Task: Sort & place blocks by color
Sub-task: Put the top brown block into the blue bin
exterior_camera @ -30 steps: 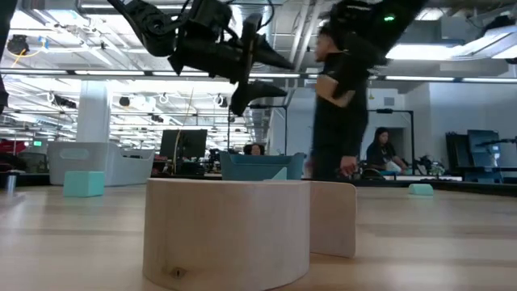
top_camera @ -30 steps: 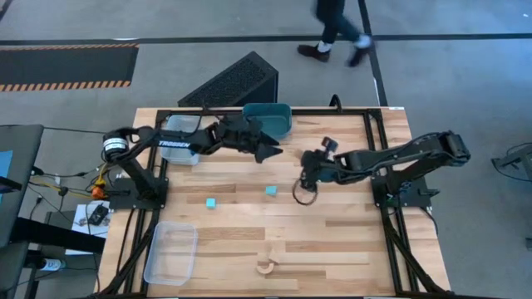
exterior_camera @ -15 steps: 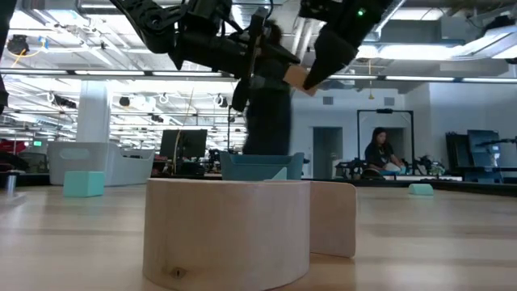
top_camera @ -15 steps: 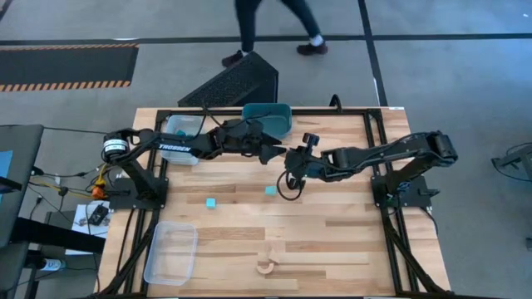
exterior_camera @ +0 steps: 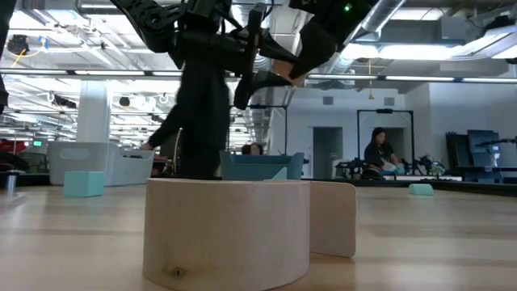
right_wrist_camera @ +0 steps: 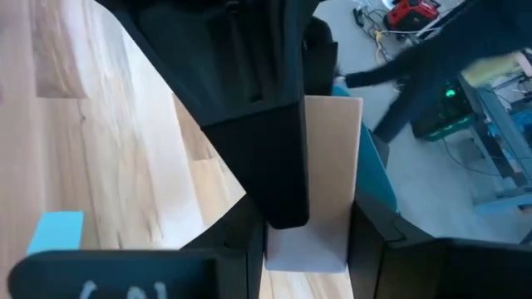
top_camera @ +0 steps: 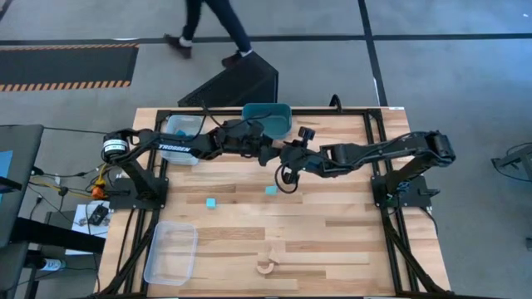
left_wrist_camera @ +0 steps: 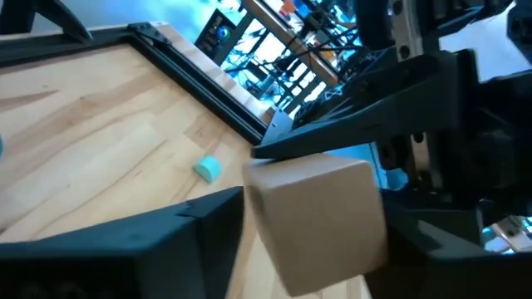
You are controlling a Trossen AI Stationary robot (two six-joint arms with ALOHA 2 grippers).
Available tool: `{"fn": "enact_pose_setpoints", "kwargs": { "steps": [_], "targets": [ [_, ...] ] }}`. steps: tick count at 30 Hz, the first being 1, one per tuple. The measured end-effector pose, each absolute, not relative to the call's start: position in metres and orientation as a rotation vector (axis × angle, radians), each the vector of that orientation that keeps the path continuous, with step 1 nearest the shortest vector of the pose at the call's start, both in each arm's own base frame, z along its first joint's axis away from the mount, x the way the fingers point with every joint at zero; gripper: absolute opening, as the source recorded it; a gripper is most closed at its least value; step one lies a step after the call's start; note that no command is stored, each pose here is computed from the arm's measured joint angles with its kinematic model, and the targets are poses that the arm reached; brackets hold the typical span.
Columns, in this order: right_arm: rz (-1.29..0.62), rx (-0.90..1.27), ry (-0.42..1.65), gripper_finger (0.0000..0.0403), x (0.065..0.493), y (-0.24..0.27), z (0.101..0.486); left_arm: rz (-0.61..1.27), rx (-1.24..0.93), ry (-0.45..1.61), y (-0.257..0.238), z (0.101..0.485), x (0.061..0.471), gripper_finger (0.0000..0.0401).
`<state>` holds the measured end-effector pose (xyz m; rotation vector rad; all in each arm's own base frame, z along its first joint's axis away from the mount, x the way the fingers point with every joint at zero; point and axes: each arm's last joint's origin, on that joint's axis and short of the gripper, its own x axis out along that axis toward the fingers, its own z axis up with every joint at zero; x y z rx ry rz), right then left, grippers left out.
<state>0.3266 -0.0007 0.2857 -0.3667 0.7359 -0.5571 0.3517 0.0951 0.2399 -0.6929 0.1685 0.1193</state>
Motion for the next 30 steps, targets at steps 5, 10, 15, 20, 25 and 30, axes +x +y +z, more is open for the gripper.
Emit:
{"fn": "enact_pose_setpoints", "kwargs": {
  "steps": [5, 10, 15, 20, 25, 30],
  "targets": [
    [-0.570, -0.375, 0.737, 0.0128, 0.327, -0.001, 0.286, 0.138, -0.708, 0.161, 0.100, 0.240, 0.351, 0.0106],
    [-0.624, -0.244, 0.696, 0.0180, 0.327, -0.007, 0.286, 0.158, -0.687, 0.157, 0.105, 0.240, 0.349, 0.0105],
    [-0.694, -0.073, 0.674, 0.0245, 0.324, -0.015, 0.284, 0.268, -0.663, 0.169, 0.119, 0.235, 0.344, 0.0105],
    [-0.759, 0.066, 0.664, 0.0262, 0.318, -0.016, 0.283, 0.386, -0.646, 0.223, 0.141, 0.228, 0.333, 0.0105],
    [-0.789, 0.146, 0.650, 0.0260, 0.311, -0.016, 0.287, 0.510, -0.594, 0.275, 0.167, 0.221, 0.318, 0.0105],
    [-0.802, 0.196, 0.668, 0.0259, 0.309, -0.015, 0.283, 0.634, -0.529, 0.327, 0.197, 0.207, 0.304, 0.0107]
  ]
}}
